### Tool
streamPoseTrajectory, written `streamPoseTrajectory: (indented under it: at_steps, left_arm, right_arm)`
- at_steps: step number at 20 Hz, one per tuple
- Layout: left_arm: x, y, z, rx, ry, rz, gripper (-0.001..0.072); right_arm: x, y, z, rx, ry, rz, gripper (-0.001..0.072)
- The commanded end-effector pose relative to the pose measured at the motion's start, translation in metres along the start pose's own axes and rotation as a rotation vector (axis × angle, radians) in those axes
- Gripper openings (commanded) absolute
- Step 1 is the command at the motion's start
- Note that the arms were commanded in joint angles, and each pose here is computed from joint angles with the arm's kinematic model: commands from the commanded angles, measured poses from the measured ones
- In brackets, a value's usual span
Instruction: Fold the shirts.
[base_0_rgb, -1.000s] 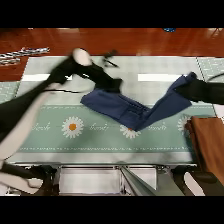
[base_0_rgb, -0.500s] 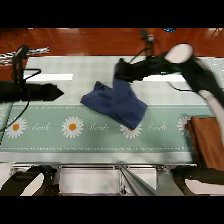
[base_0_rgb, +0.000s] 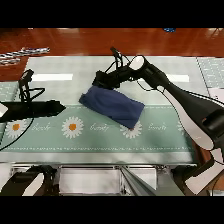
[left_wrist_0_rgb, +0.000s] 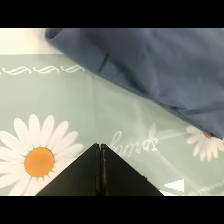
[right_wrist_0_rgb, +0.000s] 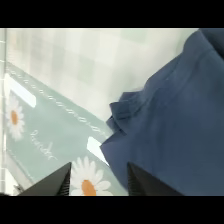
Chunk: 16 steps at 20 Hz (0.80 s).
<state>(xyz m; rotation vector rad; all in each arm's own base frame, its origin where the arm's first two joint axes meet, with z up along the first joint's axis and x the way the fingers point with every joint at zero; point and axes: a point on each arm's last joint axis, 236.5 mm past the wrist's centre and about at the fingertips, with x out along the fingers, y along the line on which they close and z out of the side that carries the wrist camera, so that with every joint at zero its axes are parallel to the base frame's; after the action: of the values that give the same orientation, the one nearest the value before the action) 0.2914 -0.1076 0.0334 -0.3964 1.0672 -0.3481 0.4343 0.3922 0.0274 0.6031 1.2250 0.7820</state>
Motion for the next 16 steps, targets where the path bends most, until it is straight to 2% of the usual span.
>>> streamPoseTrajectory:
  at_steps: [1, 4, 6, 8, 10, 13, 16]
  left_arm:
    - [0.007, 0.008, 0.011, -0.022, -0.028, 0.014, 0.0020]
    - [0.003, 0.005, 0.019, -0.024, -0.047, 0.008, 0.0020]
    - [0.003, 0.005, 0.017, -0.027, -0.040, 0.005, 0.0020]
    - [0.003, 0.005, 0.017, -0.056, -0.039, 0.004, 0.0020]
    - [0.003, 0.005, 0.017, -0.055, -0.039, 0.004, 0.0020]
    - [0.004, 0.005, 0.017, -0.055, -0.039, 0.004, 0.0020]
    - [0.004, 0.003, 0.017, -0.058, -0.038, -0.002, 0.0020]
  right_arm:
    - [-0.056, 0.008, 0.016, 0.019, -0.005, 0.050, 0.0406]
    - [-0.176, 0.005, 0.035, -0.046, -0.097, -0.024, 0.0406]
    - [-0.260, -0.031, 0.027, -0.079, -0.183, -0.295, 0.0406]
    - [-0.339, -0.089, -0.006, -0.013, -0.280, -0.652, 0.0406]
    - [-0.372, -0.135, -0.052, 0.096, -0.366, -0.828, 0.0406]
    - [-0.330, -0.185, -0.112, 0.272, -0.455, -0.766, 0.0406]
    - [-0.251, -0.209, -0.155, 0.477, -0.418, -0.542, 0.0406]
